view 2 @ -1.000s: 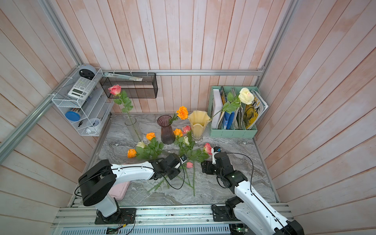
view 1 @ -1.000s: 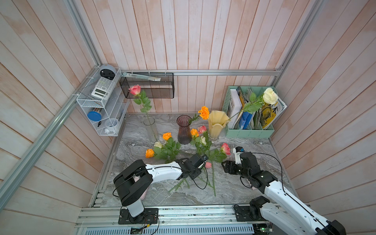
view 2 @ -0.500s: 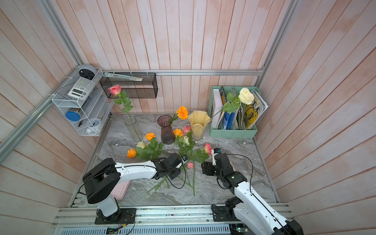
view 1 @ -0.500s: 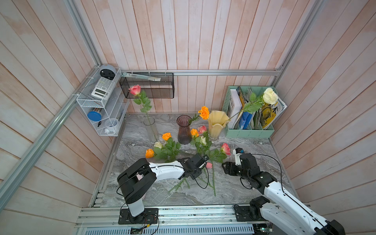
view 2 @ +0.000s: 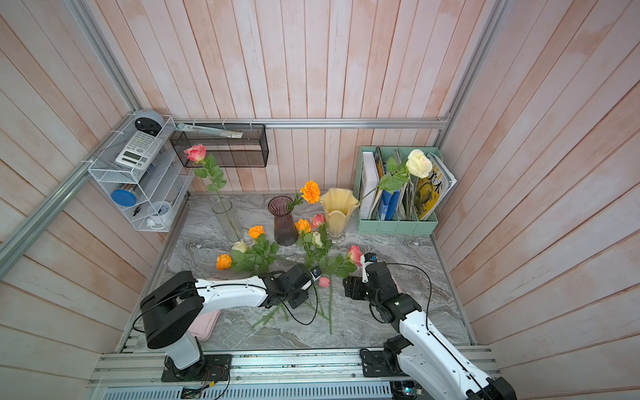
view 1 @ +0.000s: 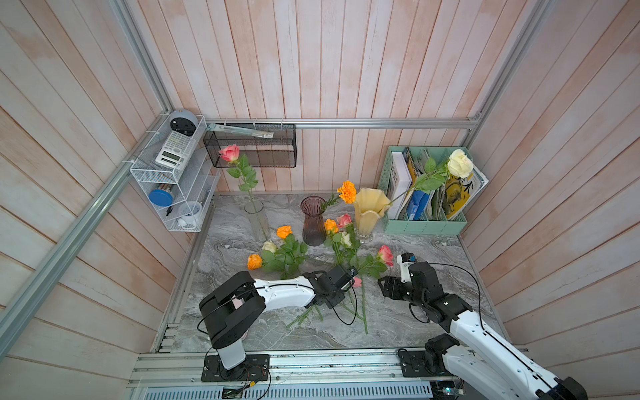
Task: Arrange the flowers in different vases according to their colors
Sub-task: Pick up the flower at the center of the board, then insert the flower into the vase.
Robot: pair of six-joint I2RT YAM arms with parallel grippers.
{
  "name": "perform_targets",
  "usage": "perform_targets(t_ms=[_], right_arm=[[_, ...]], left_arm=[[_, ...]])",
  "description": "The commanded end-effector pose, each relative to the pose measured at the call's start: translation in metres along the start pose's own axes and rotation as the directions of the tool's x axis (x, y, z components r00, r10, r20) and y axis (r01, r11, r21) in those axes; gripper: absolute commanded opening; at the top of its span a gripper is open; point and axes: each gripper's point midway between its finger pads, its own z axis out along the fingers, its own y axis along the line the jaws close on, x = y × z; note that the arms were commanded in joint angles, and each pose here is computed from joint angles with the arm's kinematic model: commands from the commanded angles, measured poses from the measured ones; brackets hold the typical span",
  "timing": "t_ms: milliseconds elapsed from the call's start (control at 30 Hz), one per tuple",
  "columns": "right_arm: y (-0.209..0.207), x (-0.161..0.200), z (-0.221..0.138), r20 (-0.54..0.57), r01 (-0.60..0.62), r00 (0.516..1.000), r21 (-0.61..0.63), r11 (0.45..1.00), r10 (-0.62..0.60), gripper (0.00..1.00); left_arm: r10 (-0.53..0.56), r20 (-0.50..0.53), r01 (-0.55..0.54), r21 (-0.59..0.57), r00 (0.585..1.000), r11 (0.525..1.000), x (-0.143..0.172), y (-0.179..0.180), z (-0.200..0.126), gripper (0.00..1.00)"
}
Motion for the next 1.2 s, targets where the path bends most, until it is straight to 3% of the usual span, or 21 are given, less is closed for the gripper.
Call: perform_targets(t_ms=[0,267,367,467,633,767,933,1000,1067,1167], right_arm=[[-0.003,-0.002,-0.002,0.019,-0.005,1.000,0.008,1.000,0.005,0.73],[-0.004,-0.003,-0.003,0.034,-0.012,0.999,0.009,1.000,0.012,0.73],[-0.004,-0.002,-0.003,0.032,-0.014,0.999,0.007,1.000,0.013,0.73],[-0.004,-0.003,-0.005,0.038,-0.012,0.999,0.010,1.000,0.012,0.73],[-0.005,-0.004,-0.006,0.047,-0.008,0.999,0.012,1.000,0.008,0.73],[-0.006,-0.003,-0.003,0.039,-0.008,0.999,0.016,1.000,0.008,0.73],[-0.006,-0.003,0.000,0.035,-0.010,0.999,0.015,1.000,0.009,0.73],[-0.004,-0.004,0.002,0.031,-0.009,0.999,0.009,1.000,0.008,0.73],[-0.003,-0.004,0.005,0.025,-0.008,1.000,0.007,1.000,0.007,0.73],[-0.001,-0.007,0.007,0.020,-0.005,1.000,0.003,1.000,0.005,0.73]], left_arm=[[-0.011,0.018,0.011,-0.014,1.000,1.000,-0.003,0.004,-0.008,0.13],[-0.020,0.060,0.021,-0.030,0.998,0.999,-0.011,0.009,-0.020,0.00],[-0.025,0.075,0.029,-0.050,0.997,0.998,-0.015,0.014,-0.027,0.00],[-0.051,0.139,0.059,-0.049,0.989,0.997,-0.029,0.020,-0.051,0.00],[-0.077,0.285,0.092,-0.041,0.955,0.995,-0.058,0.033,-0.122,0.00],[-0.095,0.445,0.124,-0.036,0.891,0.992,-0.076,0.048,-0.193,0.00],[-0.078,0.661,0.227,-0.143,0.746,0.963,-0.085,0.090,-0.294,0.00],[-0.036,0.718,0.278,-0.222,0.695,0.935,-0.085,0.112,-0.329,0.00],[-0.013,0.749,0.367,-0.310,0.662,0.877,-0.080,0.152,-0.354,0.00],[-0.003,0.791,0.464,-0.356,0.612,0.811,-0.078,0.205,-0.378,0.00]])
